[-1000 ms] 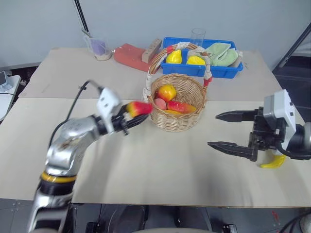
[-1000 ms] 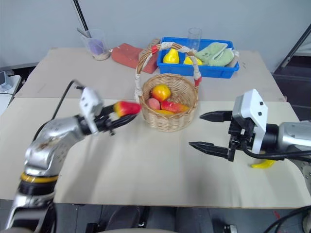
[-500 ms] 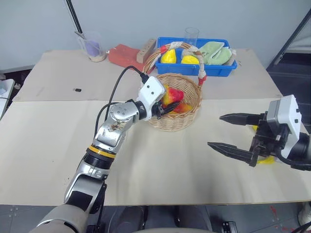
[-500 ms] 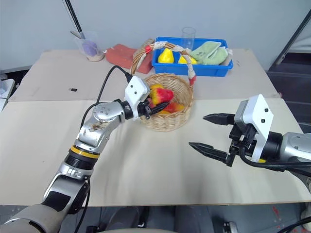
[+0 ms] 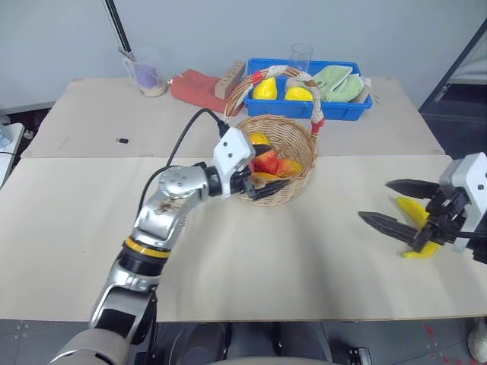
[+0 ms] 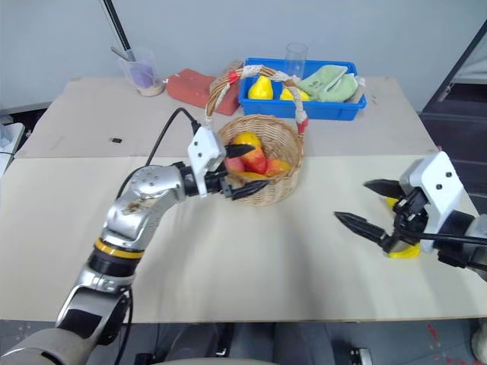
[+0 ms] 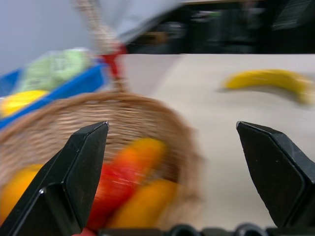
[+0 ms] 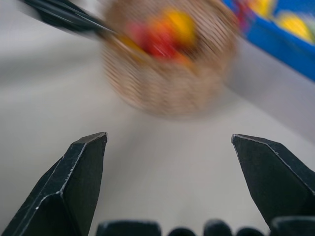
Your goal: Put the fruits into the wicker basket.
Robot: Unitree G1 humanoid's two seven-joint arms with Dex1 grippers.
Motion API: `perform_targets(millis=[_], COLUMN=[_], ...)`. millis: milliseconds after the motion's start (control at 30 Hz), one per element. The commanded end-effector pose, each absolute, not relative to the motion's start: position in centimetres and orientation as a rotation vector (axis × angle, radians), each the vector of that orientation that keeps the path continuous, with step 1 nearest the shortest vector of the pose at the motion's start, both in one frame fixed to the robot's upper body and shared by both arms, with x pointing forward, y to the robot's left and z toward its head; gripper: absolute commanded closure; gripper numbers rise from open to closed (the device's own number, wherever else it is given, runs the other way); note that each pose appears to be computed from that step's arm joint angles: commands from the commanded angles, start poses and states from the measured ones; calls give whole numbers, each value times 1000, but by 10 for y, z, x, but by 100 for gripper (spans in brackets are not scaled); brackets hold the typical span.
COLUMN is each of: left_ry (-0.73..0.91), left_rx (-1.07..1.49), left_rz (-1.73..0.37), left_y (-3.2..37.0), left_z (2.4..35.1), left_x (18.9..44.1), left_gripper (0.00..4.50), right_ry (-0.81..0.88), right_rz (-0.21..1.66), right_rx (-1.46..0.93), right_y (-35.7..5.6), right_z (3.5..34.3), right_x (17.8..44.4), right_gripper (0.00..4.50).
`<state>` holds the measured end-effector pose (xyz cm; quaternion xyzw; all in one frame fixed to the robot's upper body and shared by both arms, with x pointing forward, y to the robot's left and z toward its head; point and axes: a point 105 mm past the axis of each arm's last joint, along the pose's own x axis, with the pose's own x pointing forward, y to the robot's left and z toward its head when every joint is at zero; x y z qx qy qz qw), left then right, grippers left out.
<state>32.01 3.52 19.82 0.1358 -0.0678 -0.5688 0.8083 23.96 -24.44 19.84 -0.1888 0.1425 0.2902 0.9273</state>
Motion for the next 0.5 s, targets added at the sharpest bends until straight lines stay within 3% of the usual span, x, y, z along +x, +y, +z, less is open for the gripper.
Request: perform_targets(millis=[33,200,500], left_ry=[-153,-111,-109], left_rx=[302,330,316], left_rz=[-1440,-1557,-1546], left_y=[42,48,49], left_z=[209,206,205], left_x=[277,253,251], left_gripper=[7,7,7], right_ry=[369,535,598], right_rz=[318,117,39], right_rx=[-469,-453,-227], right_y=[-303,-352,-364], right_z=[185,153,127], right_x=[244,243,260], right_gripper=[0,0,0])
